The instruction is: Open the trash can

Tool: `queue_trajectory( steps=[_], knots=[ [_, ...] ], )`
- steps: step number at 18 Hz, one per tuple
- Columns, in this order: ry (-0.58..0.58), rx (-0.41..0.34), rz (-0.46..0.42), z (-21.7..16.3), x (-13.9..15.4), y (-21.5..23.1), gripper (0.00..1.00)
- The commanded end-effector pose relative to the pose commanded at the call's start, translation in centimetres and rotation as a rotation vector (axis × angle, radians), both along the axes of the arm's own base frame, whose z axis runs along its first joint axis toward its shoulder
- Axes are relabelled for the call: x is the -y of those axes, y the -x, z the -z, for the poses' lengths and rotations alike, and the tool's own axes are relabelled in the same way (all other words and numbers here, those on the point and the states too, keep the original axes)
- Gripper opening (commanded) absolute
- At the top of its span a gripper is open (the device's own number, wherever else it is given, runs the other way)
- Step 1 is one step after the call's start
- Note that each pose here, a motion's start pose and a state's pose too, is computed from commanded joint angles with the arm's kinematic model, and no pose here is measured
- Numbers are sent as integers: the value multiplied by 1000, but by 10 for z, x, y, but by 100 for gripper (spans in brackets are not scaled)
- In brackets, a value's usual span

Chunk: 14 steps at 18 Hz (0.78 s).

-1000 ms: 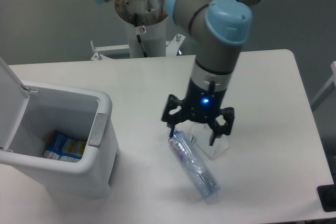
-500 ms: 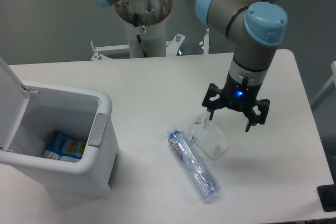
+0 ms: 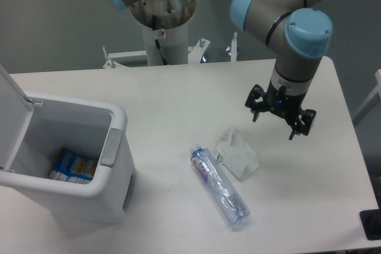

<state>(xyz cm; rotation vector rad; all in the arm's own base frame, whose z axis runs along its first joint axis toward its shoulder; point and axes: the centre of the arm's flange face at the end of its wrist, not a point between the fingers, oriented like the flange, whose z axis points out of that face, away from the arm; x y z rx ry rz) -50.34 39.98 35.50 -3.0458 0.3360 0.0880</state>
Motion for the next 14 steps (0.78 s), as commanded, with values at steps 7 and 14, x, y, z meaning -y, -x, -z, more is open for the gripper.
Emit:
queue_trajectory(
  steps=[7, 14],
  knots=[
    [39, -18, 35, 2, -5, -3, 100],
    [35, -23, 38, 3, -5, -5, 100]
  ],
)
